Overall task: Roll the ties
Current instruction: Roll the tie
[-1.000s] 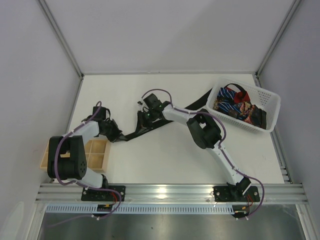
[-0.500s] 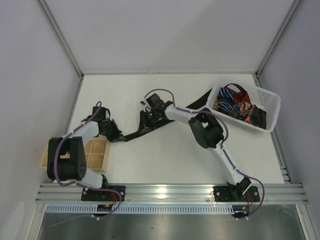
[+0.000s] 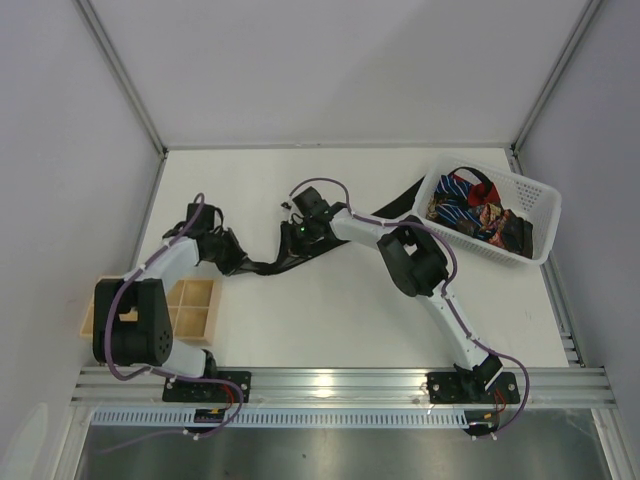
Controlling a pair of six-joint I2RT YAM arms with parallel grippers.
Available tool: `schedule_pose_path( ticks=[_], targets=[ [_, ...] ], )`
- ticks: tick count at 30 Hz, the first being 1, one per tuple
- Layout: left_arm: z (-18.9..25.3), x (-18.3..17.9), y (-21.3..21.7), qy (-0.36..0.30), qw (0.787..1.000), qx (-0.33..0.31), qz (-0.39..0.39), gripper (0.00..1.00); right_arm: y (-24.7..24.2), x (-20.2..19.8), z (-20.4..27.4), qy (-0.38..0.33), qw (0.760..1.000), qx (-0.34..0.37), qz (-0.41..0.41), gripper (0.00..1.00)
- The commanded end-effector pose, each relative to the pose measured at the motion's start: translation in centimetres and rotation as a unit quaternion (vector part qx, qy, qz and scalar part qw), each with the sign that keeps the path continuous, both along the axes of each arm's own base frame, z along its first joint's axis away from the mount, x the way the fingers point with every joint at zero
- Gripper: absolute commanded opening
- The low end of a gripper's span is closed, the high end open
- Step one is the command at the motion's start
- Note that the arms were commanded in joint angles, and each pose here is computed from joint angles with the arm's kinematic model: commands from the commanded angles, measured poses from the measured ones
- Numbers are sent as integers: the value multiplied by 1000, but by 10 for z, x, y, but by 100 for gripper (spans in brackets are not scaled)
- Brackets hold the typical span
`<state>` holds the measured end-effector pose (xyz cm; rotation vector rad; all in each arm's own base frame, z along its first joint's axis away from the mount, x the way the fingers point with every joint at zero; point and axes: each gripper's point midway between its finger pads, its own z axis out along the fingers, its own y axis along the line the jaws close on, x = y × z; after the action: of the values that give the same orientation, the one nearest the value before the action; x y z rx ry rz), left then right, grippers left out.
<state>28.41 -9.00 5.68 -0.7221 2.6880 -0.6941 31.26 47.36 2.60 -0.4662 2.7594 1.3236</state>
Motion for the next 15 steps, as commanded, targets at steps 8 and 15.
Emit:
schedule_pose_path(
  ticks=[8, 15],
  targets=[
    [30, 44, -80, -33, 996, -46, -64, 1, 2, -9, -10, 33, 999, 11, -11, 10],
    [21, 52, -88, -20, 997, -46, -59, 1, -4, -5, 2, 56, 997, 37, -30, 10]
  ],
)
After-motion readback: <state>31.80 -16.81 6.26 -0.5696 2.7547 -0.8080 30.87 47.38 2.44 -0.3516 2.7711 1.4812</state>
